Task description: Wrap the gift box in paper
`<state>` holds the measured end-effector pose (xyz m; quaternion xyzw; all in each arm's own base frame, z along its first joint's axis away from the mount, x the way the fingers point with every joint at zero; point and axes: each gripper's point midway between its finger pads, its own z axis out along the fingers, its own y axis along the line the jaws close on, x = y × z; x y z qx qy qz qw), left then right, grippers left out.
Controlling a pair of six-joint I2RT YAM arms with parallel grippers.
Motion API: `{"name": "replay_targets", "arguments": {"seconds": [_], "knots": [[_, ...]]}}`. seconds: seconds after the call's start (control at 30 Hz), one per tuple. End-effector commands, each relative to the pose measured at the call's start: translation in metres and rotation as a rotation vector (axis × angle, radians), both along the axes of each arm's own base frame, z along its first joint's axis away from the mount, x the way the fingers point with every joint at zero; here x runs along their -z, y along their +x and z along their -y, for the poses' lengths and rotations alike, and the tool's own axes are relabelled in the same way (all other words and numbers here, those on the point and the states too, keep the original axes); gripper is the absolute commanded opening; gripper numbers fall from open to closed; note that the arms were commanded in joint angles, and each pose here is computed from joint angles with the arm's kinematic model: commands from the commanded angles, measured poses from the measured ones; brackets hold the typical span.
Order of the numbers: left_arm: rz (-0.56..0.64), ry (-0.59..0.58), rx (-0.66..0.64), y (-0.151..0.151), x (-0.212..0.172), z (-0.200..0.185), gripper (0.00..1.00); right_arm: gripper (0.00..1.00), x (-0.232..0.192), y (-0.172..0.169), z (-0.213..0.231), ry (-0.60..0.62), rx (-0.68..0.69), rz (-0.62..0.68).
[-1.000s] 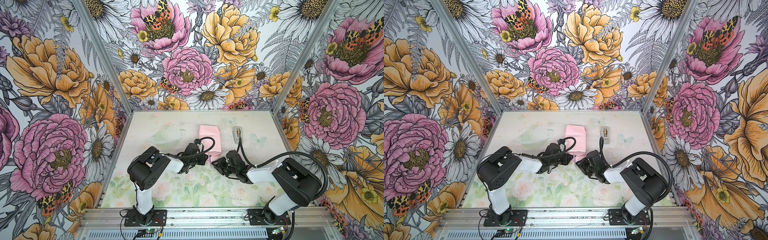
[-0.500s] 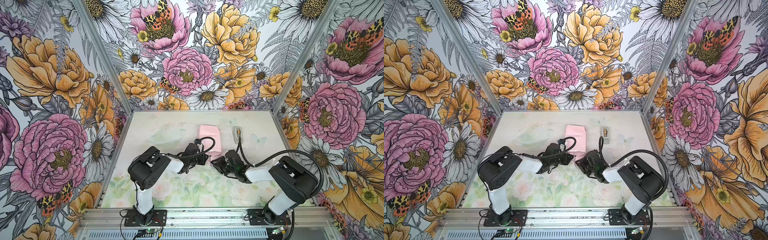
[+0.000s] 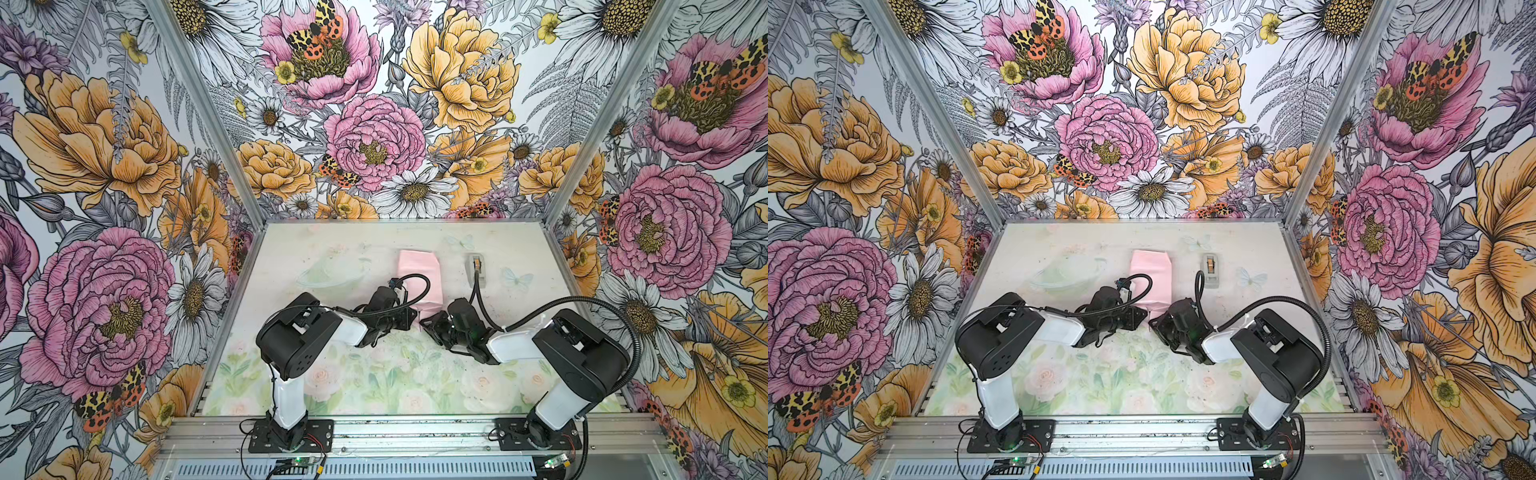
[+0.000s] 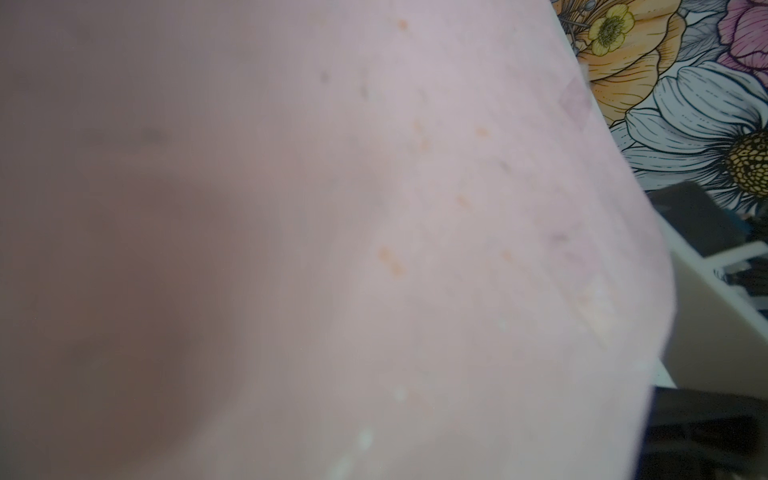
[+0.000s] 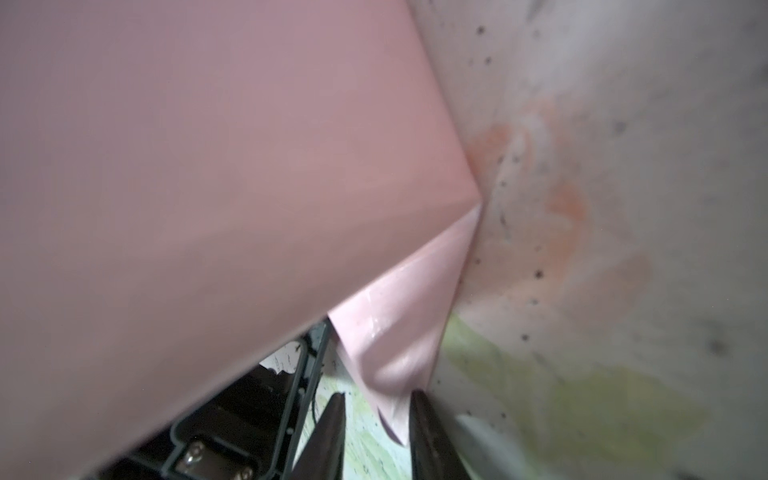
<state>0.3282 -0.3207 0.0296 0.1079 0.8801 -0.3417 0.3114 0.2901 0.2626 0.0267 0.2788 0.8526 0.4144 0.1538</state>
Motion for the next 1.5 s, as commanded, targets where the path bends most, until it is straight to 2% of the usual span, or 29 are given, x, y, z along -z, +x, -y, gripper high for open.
{"name": "replay_targets", "arguments": {"seconds": [0.0,0.13,0.27,0.6,1.0,1.47], "knots": [[-0.010,-0.022,0.000,0.005,0.000,0.003,0.23,0.29,-0.006,0.008,-0.006,0.005,0.015,0.025],[-0.007,-0.024,0.003,0.006,-0.001,0.004,0.23,0.30,-0.004,0.004,-0.007,-0.002,0.009,0.011],[-0.007,-0.026,0.001,0.006,-0.002,0.003,0.23,0.35,0.000,-0.003,-0.007,0.001,0.010,-0.012],[-0.005,-0.026,-0.003,0.007,-0.002,0.001,0.23,0.36,0.004,-0.025,-0.002,-0.024,0.004,-0.055],[-0.001,-0.032,0.000,0.007,-0.005,0.000,0.23,0.36,0.008,-0.005,-0.007,-0.022,0.021,-0.034],[0.002,-0.029,-0.011,0.009,-0.005,-0.005,0.23,0.39,-0.008,-0.020,0.015,-0.103,-0.012,-0.037]]}}
